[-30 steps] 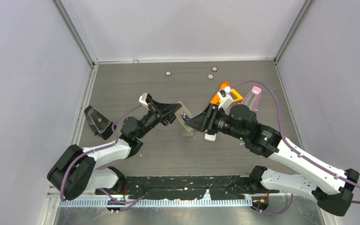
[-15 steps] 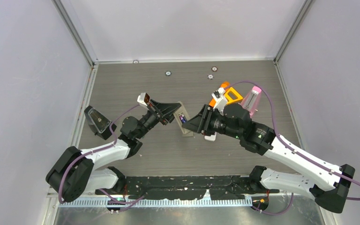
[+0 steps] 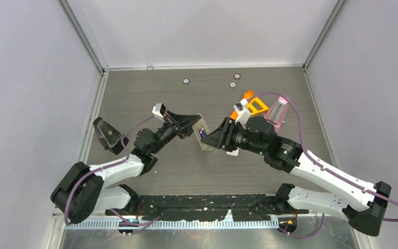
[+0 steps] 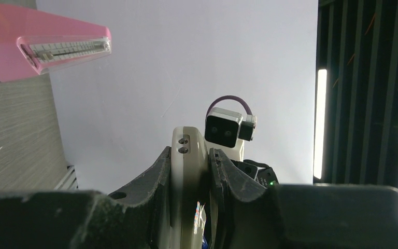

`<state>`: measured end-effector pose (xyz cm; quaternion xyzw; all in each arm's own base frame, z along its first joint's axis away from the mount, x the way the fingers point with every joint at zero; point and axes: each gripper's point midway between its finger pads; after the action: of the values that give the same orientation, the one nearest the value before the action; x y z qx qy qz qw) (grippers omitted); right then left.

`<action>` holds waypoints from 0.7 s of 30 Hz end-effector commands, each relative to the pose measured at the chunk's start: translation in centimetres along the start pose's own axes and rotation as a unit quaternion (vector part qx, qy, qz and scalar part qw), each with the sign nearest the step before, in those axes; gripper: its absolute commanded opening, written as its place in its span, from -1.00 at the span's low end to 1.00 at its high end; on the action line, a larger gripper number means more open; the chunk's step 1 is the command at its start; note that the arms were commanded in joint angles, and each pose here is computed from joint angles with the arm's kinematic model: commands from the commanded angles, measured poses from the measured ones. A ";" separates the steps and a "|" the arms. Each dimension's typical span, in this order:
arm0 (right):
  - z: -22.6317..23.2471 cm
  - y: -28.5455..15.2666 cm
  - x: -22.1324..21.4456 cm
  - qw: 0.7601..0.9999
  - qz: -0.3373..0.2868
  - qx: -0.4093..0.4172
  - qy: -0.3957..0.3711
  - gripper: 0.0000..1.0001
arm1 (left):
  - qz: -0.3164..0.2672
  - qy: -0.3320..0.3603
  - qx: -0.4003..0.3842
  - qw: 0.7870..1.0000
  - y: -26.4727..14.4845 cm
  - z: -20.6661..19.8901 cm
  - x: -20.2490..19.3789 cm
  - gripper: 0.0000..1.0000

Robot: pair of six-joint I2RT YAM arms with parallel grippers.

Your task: Load the batteries into the remote control

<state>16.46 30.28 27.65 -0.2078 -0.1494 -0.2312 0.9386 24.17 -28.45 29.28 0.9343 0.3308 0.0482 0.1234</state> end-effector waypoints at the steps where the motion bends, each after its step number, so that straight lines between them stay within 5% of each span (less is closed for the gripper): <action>1: -1.5 1.1 0.4 1.000 -0.021 -0.009 0.006 -0.07 | 0.067 -0.001 -0.081 0.995 -0.8 -5.1 -3.6 -1.00; 13: -1.7 1.4 0.7 0.999 -0.033 0.000 0.020 0.10 | 0.070 0.001 -0.069 0.995 -1.3 -3.9 -4.5 -1.00; 21: 0.0 0.0 1.0 0.998 -0.041 0.042 0.001 0.71 | 0.055 0.007 -0.062 0.997 -1.6 -3.3 -4.0 -1.00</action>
<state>16.87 30.57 25.70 -0.1956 -0.1360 -0.2404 0.9410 20.94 -29.86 29.13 0.9483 0.2877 0.0478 0.1253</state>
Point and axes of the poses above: each gripper's point midway between its finger pads, its own y axis out along the fingers, its own z axis along the line the jaws close on, x = y × z, and after that the axes turned 6 degrees about y, right-handed
